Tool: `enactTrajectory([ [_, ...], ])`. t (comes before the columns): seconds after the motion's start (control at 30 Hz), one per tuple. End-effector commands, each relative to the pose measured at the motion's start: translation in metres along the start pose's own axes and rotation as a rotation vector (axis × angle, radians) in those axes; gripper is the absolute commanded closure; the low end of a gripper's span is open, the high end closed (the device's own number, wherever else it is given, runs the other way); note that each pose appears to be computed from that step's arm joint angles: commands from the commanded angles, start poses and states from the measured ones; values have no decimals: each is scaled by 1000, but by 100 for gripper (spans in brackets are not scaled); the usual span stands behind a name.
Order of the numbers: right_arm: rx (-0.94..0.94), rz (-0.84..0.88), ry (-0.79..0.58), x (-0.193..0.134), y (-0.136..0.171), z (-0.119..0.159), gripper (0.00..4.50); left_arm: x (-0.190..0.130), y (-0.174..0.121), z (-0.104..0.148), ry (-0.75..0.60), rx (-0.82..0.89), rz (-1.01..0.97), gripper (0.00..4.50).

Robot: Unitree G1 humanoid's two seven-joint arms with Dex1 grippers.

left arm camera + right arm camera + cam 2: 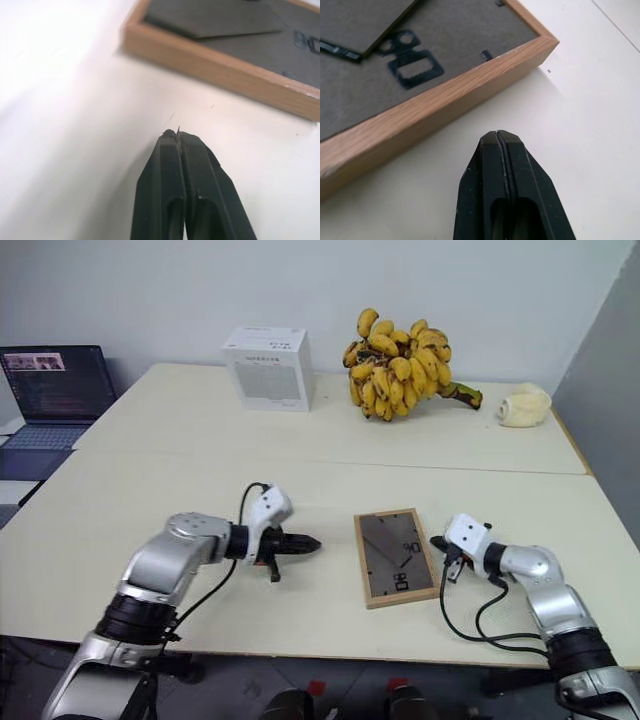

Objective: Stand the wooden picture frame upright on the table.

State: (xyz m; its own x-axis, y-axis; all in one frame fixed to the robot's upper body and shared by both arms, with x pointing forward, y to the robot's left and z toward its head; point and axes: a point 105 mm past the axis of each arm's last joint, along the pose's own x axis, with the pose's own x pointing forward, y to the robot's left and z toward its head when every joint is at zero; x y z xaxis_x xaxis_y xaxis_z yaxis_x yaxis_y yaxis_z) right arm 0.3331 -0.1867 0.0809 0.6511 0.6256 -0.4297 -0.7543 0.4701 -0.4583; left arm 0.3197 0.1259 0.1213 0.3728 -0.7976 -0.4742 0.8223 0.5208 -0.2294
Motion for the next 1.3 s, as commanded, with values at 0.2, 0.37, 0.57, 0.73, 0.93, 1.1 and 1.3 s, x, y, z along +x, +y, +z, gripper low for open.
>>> enactTrajectory([
  [0.2, -39, 55, 37, -12, 12, -7, 450, -3, -29, 2, -95, -494, -125, 231],
  [0.37, -35, 69, 35, -7, 20, -6, 450, 4, -34, -14, -75, -558, -112, 114],
  [0.57, -87, 91, 64, 4, 35, -14, 450, 13, -34, -27, -18, -638, -81, 57],
  [0.73, -142, 106, 64, 13, 48, -13, 450, 16, -37, -34, 89, -645, -76, 57],
  [0.93, -117, 79, 38, 15, 47, -6, 450, -1, -19, -20, 131, -616, -20, 57],
  [1.1, -115, 64, 49, 13, 44, -10, 450, 4, -10, -12, 120, -632, 22, 57],
  [1.3, -138, 69, 65, 17, 46, -11, 450, 23, -18, -18, 112, -675, 17, 57],
])
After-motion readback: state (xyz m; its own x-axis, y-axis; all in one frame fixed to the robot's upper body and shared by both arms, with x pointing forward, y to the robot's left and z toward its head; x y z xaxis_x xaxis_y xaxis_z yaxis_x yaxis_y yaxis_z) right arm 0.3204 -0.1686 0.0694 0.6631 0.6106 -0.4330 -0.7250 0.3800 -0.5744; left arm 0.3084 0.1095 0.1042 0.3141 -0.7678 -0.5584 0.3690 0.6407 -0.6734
